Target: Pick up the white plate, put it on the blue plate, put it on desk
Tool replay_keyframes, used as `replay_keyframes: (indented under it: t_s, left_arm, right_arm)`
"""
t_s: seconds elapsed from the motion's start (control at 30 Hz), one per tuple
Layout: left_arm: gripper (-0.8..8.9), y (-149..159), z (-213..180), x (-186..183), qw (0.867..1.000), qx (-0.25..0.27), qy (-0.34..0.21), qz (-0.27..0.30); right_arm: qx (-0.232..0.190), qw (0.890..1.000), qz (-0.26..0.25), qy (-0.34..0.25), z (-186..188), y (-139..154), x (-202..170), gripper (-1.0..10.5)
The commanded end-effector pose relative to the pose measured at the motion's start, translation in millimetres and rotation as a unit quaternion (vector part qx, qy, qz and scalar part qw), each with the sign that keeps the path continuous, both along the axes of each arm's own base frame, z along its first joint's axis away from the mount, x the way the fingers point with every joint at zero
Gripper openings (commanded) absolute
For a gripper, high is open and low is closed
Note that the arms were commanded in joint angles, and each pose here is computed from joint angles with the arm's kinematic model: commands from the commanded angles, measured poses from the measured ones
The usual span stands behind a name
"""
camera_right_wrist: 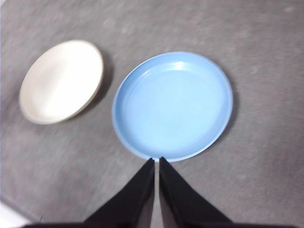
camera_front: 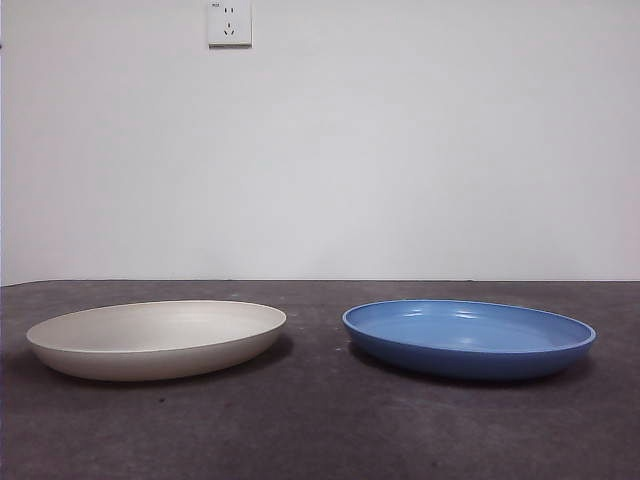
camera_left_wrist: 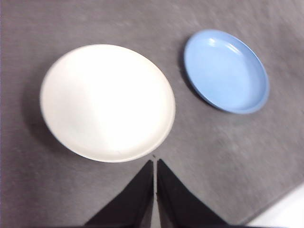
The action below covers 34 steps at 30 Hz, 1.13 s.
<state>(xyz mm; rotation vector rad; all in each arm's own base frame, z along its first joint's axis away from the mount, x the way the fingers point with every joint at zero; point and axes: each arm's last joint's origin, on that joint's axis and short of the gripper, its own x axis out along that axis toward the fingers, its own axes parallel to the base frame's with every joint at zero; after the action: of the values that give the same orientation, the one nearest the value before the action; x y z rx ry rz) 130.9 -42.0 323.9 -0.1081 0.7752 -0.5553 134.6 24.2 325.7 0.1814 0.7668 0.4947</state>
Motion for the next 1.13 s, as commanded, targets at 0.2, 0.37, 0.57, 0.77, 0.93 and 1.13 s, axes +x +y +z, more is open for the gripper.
replay_keyframes:
  t_s: [0.2,0.37,0.57,0.77,0.93,1.13]
  left_arm:
    - [0.10,-11,18,-3,0.999,0.006,-0.010,-0.051]
    - [0.23,-11,19,-3,0.999,0.005,-0.012,-0.053]
    - [2.75,-11,19,-3,0.999,0.001,-0.008,-0.049]
    - [4.70,-11,18,-3,0.999,-0.004,-0.002,-0.043]
    - [4.69,-12,17,-1,0.999,-0.002,0.003,-0.039]
    - [4.69,-14,11,11,0.999,0.021,0.018,-0.020]
  right_arm:
    - [-0.029,0.997,0.072,0.010,12,11,-9,0.1]
    - [-0.032,0.995,0.088,0.023,10,14,-13,0.1]
    - [-0.029,0.996,0.085,0.025,10,14,-13,0.6]
    - [-0.023,0.996,0.078,0.031,10,14,-13,4.5]
    - [-0.022,0.996,0.077,0.032,10,14,-13,4.5]
    - [-0.022,0.996,0.077,0.032,10,14,-13,4.5]
